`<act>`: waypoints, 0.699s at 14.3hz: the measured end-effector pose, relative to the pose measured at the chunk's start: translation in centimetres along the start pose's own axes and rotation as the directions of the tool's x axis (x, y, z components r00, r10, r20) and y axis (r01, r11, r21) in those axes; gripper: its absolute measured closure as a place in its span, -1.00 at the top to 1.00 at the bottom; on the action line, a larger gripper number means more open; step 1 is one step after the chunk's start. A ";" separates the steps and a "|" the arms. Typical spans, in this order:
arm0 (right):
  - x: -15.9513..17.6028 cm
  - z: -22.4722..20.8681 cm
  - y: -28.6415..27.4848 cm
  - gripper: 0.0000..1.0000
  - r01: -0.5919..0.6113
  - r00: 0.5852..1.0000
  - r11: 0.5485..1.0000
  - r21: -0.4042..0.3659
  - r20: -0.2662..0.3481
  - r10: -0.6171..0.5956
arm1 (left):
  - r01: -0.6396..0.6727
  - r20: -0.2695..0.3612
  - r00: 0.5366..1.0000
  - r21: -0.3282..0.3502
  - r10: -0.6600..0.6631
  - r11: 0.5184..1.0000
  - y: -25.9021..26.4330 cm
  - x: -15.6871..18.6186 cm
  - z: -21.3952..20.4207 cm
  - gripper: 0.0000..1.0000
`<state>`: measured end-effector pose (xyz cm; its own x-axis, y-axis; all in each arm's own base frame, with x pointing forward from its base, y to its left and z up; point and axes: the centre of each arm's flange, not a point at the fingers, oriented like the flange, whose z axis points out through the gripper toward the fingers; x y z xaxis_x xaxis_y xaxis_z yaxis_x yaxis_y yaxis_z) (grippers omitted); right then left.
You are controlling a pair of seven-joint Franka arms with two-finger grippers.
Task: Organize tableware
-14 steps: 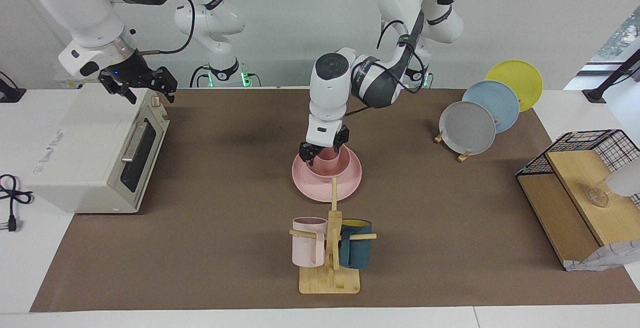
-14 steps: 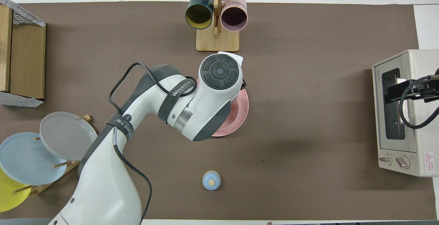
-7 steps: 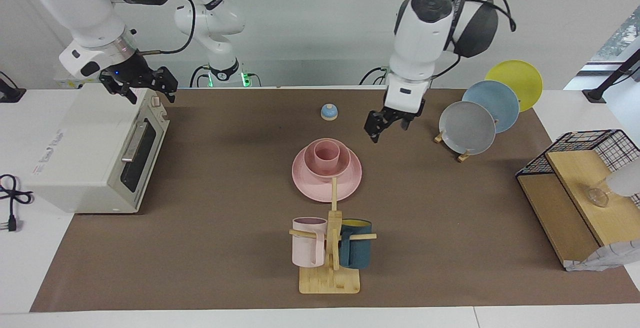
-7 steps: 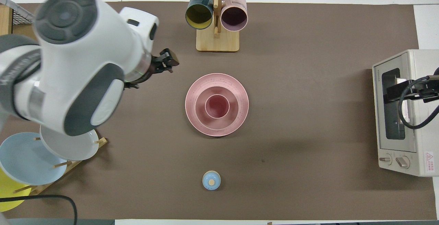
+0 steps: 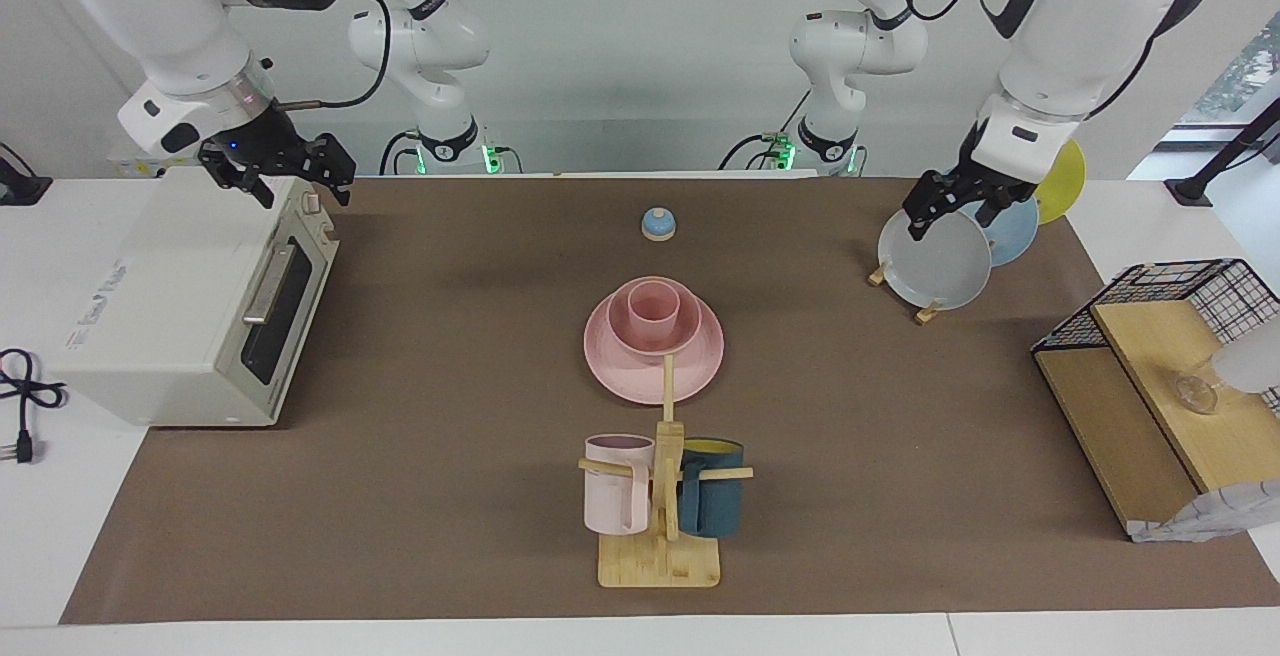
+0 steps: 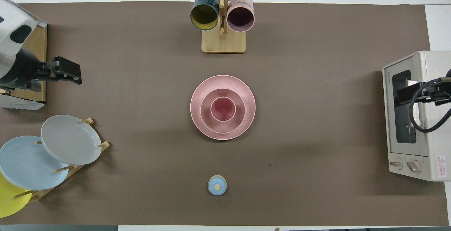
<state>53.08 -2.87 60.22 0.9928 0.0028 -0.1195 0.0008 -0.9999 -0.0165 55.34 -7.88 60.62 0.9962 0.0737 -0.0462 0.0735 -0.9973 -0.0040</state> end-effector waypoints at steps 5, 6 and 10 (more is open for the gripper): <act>0.0 0.0 0.0 1.00 0.000 1.000 1.000 0.000 0.000 0.000 | -0.064 0.003 0.998 0.001 0.064 0.998 -1.5 -3.2 2.8 1.00; 0.0 0.0 0.0 1.00 0.000 1.000 1.000 0.000 0.000 0.000 | -0.067 -0.005 0.998 0.001 0.067 0.998 -1.4 -3.7 2.7 1.00; 0.0 0.0 0.0 1.00 0.000 1.000 1.000 0.000 0.000 0.000 | -0.070 -0.025 0.997 -0.001 0.070 0.998 -1.3 -4.2 0.8 1.00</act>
<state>53.08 -2.87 60.22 0.9928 0.0027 -0.1195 0.0008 -0.9999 -0.0165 51.07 -6.89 60.02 0.9998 0.0032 -0.0208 0.0032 -1.0000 0.0003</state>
